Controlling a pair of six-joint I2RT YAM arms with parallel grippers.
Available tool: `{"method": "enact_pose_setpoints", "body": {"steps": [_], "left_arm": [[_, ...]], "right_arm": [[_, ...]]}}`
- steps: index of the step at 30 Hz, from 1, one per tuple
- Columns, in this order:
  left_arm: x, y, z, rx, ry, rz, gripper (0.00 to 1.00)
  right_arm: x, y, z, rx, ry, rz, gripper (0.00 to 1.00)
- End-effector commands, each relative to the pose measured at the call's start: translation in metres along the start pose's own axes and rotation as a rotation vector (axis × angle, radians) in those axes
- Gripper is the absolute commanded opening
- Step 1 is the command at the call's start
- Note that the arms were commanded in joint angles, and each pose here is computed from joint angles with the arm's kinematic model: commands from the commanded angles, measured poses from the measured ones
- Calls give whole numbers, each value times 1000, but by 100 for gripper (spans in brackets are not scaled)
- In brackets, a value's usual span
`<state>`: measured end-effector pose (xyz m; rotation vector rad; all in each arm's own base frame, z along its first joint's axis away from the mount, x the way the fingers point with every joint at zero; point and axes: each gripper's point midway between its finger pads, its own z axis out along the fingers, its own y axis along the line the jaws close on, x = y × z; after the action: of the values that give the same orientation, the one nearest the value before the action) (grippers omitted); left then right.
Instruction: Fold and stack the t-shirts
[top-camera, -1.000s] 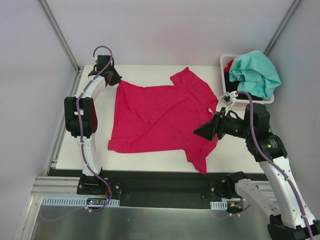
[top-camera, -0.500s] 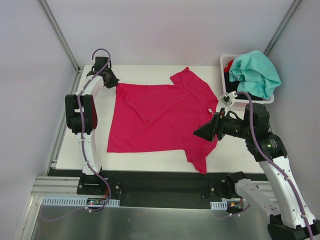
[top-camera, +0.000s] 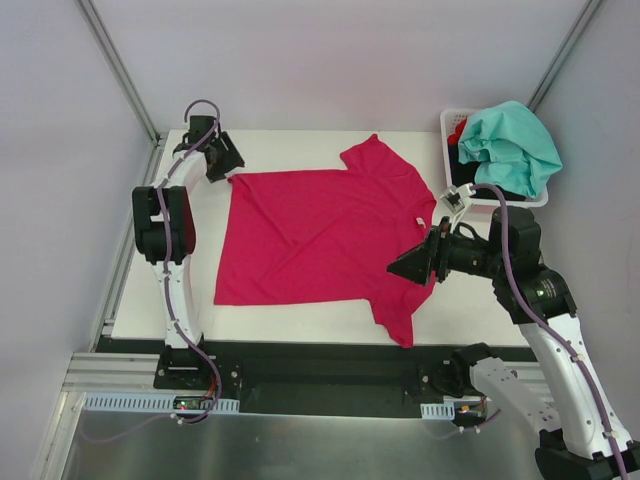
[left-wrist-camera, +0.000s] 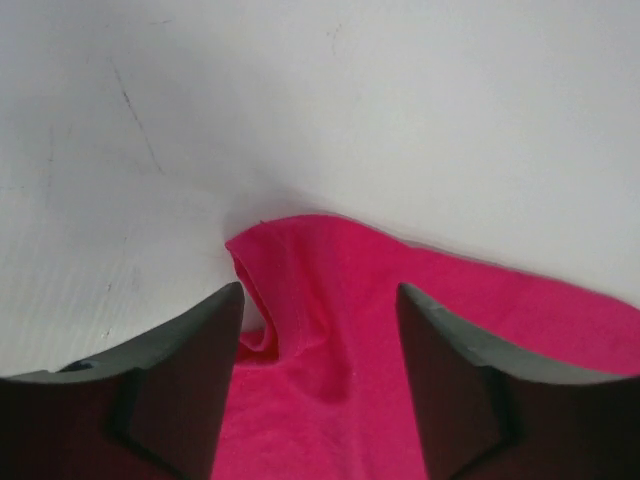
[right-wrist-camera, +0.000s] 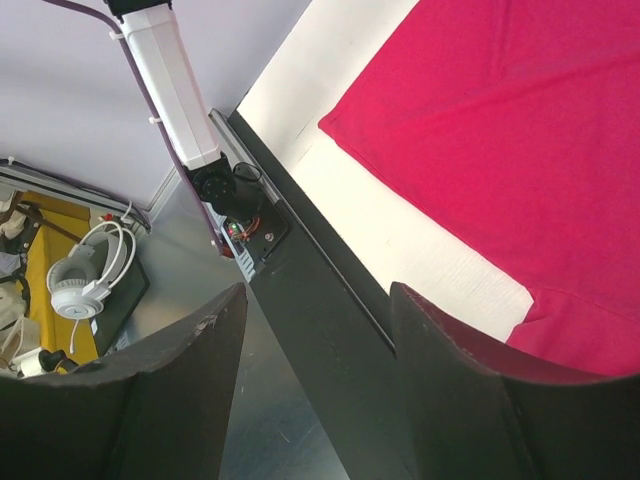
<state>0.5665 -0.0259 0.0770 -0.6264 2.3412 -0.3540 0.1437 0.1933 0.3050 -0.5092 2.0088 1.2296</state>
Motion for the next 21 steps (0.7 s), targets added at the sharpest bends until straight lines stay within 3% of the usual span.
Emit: {"method": "enact_pose_setpoints", "body": {"steps": [1,3,6,9,11,12,15,16,21], "left_arm": [[-19,-13,-2,55,-26,17,84],[-23,-15,-6,58,-38,15,99],[-22,-19,-20,72,-38,-2,99],[-14,-31,-60,82,-59,-11,99],[4,-15,-68,28,-48,-11,99],[16,-38,-84,66,-53,23,99],[47,-38,-95,68,-30,40,99],[67,-37,-92,62,-3,61,99],[85,-29,-69,60,39,77,99]], "right_arm": [[-9,19,-7,-56,-22,-58,63],[-9,19,-8,-56,-24,-60,63],[-9,20,-8,-60,-26,-60,63],[-11,22,-6,-75,-34,-57,63],[-11,23,-6,-85,-37,-45,63],[-12,24,-5,-92,-46,-50,63],[-12,27,-6,-107,-54,-48,63],[-13,28,-7,-110,-57,-51,63],[-12,34,-12,-112,-66,-69,63]]}}
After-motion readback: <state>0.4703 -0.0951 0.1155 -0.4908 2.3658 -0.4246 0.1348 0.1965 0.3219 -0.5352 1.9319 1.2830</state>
